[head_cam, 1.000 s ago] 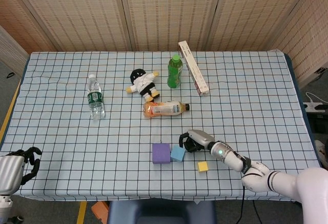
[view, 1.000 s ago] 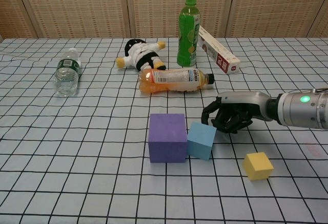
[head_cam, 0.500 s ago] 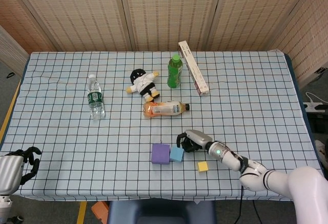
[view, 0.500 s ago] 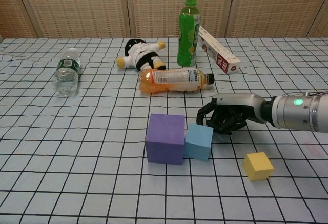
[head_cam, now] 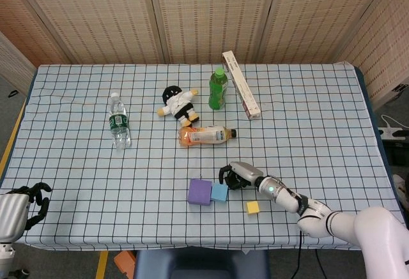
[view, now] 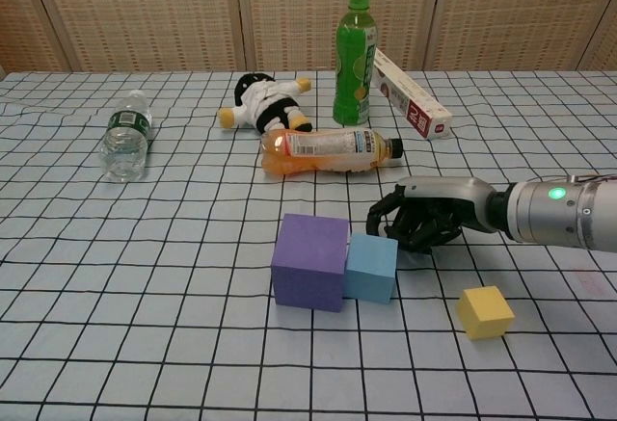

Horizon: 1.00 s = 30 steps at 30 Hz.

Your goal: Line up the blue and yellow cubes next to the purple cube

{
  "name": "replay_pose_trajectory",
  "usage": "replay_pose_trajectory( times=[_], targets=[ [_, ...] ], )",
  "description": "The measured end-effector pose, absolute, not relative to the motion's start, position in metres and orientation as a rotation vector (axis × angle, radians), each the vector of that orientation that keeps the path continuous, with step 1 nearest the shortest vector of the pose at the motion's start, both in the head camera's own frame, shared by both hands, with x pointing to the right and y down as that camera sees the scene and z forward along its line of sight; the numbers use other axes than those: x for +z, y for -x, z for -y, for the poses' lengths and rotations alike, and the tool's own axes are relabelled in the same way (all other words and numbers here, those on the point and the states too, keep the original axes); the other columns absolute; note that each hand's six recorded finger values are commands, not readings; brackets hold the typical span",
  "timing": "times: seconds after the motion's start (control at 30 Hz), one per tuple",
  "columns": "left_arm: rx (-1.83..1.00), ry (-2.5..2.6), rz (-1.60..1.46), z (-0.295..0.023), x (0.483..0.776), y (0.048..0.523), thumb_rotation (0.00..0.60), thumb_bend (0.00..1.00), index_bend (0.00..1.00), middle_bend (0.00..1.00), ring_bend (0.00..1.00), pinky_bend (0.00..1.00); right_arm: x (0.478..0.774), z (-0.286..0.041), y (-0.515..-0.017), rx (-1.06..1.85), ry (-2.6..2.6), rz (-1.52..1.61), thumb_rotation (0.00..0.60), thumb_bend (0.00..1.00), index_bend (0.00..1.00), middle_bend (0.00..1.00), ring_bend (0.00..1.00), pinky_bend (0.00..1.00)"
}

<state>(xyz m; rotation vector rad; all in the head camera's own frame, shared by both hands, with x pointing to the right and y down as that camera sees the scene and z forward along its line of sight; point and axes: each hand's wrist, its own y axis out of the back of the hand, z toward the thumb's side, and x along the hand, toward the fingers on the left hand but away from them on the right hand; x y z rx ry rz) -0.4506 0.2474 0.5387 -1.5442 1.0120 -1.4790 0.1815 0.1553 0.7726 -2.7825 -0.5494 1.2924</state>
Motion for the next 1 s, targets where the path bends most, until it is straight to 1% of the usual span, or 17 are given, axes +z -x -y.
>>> replay_pose_trajectory(
  times=[1.0],
  targets=[
    [-1.483,1.543,-1.015,-0.2475,0.5392,0.4513,0.600,0.49,0.44,0.64,0.56,0.65,0.7767,-0.1556,-0.1743,1.272,2.818,0.540,0.600,0.64,0.53,0.87,0.75,1.00]
  ],
)
